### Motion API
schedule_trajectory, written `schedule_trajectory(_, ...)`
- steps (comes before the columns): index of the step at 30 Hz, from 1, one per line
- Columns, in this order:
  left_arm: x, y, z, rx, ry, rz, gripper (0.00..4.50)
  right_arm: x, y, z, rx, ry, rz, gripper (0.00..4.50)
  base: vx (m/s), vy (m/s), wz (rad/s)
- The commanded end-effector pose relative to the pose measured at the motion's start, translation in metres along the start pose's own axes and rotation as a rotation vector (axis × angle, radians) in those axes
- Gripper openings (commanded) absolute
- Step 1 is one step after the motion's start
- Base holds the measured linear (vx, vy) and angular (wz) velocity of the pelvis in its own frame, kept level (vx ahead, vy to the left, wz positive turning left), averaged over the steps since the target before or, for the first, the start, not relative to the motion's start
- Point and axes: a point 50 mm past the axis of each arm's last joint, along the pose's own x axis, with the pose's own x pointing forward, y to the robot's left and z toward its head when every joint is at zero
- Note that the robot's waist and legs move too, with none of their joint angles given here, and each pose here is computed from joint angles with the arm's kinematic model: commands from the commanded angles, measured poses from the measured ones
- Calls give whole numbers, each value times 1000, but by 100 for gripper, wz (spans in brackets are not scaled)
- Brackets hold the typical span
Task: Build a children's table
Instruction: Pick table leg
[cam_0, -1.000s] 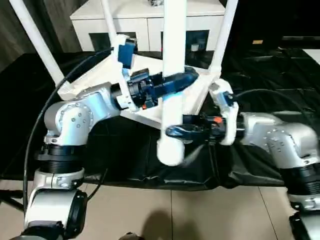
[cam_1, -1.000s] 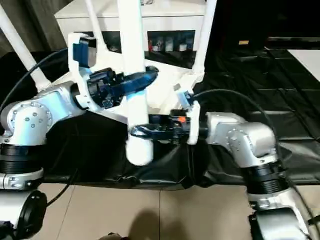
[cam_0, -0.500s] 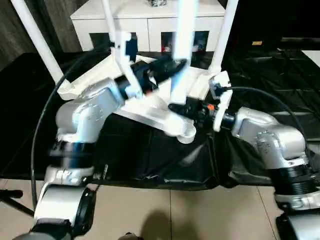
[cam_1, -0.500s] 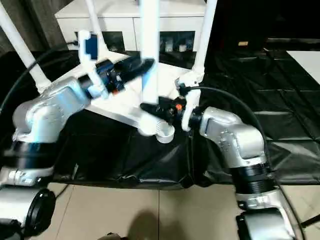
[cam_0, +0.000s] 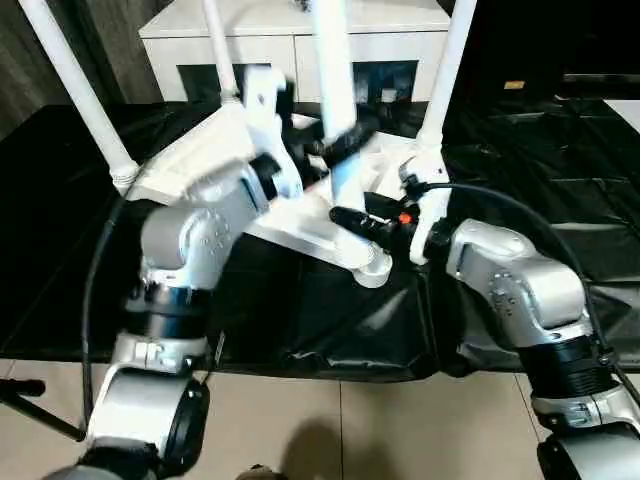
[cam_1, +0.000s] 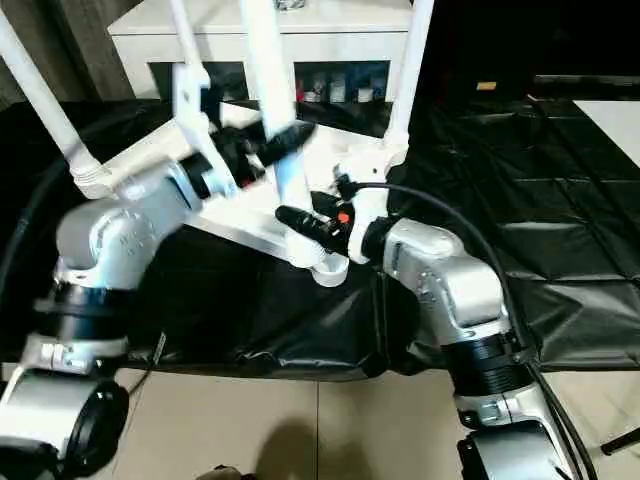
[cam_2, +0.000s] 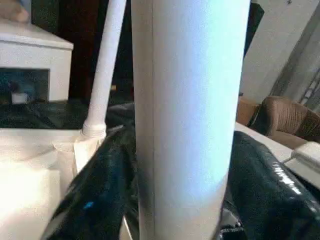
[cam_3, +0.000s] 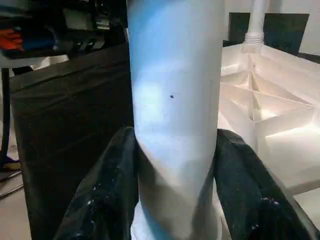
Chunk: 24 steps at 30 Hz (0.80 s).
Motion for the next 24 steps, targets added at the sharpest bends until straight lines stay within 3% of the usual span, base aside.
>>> schedule_trajectory(1, 0, 0, 5, -10, -8, 7, 260, 0, 2, 9, -36, -37, -1, 184, 0, 0, 0)
schedule_trajectory(3, -1, 1, 7, -12, -16, 9, 259, 0, 1, 9, -40, -38, -6, 184, 0, 0, 0)
schedule_trajectory(5, -1, 2, 8, -14, -20, 12, 224, 1, 1, 9, -43, -38, -9, 184, 0, 0, 0)
schedule_trajectory(10, -2, 2, 9, -19, -20, 7, 188, 1, 0, 10, -49, -39, -12, 184, 0, 0, 0)
schedule_trajectory(14, -3, 0, 10, -24, -23, -14, 184, 1, 0, 11, -62, -45, -3, 184, 0, 0, 0)
schedule_trajectory(15, -3, -1, 10, -19, -19, -28, 184, 1, 0, 12, -60, -48, 5, 240, 0, 0, 0)
schedule_trajectory(24, -6, -8, 7, 88, 46, -120, 184, -3, -5, 10, -53, 31, 62, 314, 0, 0, 0)
